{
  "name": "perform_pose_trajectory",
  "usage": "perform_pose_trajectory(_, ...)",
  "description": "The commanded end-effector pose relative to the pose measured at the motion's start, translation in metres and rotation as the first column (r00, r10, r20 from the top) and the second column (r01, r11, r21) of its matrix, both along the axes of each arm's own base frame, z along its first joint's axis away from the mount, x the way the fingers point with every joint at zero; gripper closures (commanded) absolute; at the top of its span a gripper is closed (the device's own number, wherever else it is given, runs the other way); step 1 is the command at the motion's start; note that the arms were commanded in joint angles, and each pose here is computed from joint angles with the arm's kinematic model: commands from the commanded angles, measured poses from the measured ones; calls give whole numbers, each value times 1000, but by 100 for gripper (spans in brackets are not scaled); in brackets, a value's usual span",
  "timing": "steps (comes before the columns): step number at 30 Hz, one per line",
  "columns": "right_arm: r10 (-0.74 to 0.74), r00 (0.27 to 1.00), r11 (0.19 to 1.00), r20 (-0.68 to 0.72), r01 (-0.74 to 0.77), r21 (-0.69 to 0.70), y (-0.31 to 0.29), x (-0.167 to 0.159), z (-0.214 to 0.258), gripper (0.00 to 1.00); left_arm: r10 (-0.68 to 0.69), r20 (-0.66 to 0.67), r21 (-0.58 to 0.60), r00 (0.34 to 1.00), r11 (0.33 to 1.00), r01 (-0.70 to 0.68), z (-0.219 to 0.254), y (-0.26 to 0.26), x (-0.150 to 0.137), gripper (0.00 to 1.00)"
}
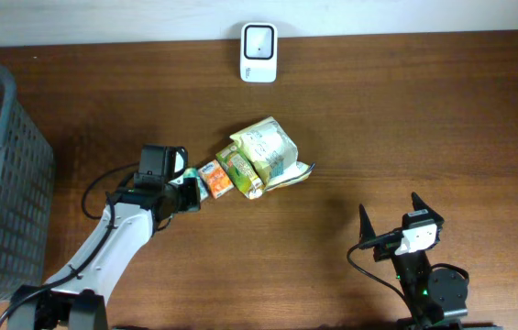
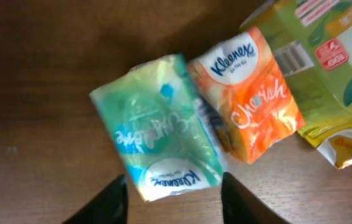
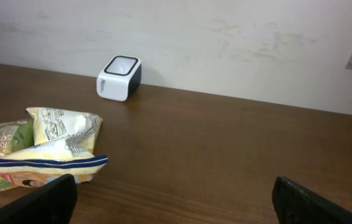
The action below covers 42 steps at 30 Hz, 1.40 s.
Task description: Scan the item barcode
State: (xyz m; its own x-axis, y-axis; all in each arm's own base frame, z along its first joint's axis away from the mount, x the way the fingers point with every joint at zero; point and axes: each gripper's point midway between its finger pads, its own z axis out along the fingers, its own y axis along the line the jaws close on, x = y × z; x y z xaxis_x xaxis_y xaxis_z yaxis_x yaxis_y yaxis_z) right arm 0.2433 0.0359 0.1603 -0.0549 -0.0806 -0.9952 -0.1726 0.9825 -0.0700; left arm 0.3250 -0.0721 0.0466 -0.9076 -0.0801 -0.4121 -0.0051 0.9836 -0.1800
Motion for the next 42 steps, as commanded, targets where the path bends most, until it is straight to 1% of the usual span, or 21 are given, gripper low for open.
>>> perform_pose_trajectory(1,-4,1000,1000,-3,4,3,0,0,-3,1,-7,110,-10,994,1000,8,36,-3,20,49)
perform_pose_trajectory(3,-4,1000,1000,-3,4,3,0,0,-3,1,9,227,-7,974,1000,-8,78,-1,34,46)
perform_pose_trajectory(4,-4,1000,1000,-3,4,3,0,0,-3,1,24,287,1,958,1000,-26,100,3,38,40)
perform_pose_trajectory(5,-4,1000,1000,-3,4,3,0,0,-3,1,33,348,-4,937,999,-34,123,5,40,3)
perform_pose_trajectory(7,-4,1000,1000,-3,4,3,0,0,-3,1,47,497,-37,866,999,-33,184,7,30,1)
perform_pose_trajectory(10,-4,1000,1000,-3,4,3,0,0,-3,1,100,679,-58,728,995,-83,258,25,-5,1)
perform_pose_trajectory(11,-4,1000,1000,-3,4,3,0,0,-3,1,131,730,-61,671,990,-126,280,37,-23,1)
perform_pose_trajectory(13,-4,1000,1000,-3,4,3,0,0,-3,1,177,786,-70,592,978,-199,305,57,-54,1)
perform_pose_trajectory(16,-4,1000,1000,-3,4,3,0,0,-3,1,199,807,-76,556,969,-237,313,70,-85,0)
perform_pose_trajectory(18,-4,1000,1000,-3,4,3,0,0,-3,1,203,796,-64,570,965,-254,307,74,-91,1)
perform_pose_trajectory(21,-4,1000,1000,-3,4,3,0,0,-3,1,188,729,-14,658,965,-261,280,75,-98,0)
perform_pose_trajectory(24,-4,1000,1000,-3,4,3,0,0,-3,1,180,688,13,703,966,-260,265,76,-103,1)
perform_pose_trajectory(26,-4,1000,1000,-3,4,3,0,0,-3,1,160,642,28,749,972,-232,251,72,-109,1)
perform_pose_trajectory(27,-4,1000,1000,-3,4,3,0,0,-3,1,144,636,46,758,974,-224,248,72,-109,0)
perform_pose_trajectory(28,-4,1000,1000,-3,4,3,0,0,-3,1,28,625,112,780,986,-125,241,61,-108,1)
perform_pose_trajectory(30,-4,1000,1000,-3,4,3,0,0,-3,1,-165,594,186,787,980,66,225,37,-109,0)
perform_pose_trajectory(31,-4,1000,1000,-3,4,3,0,0,-3,1,-206,567,187,797,975,119,208,30,-108,1)
perform_pose_trajectory(32,-4,1000,1000,-3,4,3,0,0,-3,1,-214,554,180,804,974,135,199,27,-107,1)
perform_pose_trajectory(33,-4,1000,1000,-3,4,3,0,0,-3,1,-241,528,164,814,970,181,170,19,-102,1)
perform_pose_trajectory(38,-4,1000,1000,-3,4,3,0,0,-3,1,-276,518,115,809,960,254,126,2,-94,1)
perform_pose_trajectory(42,-4,1000,1000,-3,4,3,0,0,-3,1,-308,500,64,809,945,320,96,-11,-98,1)
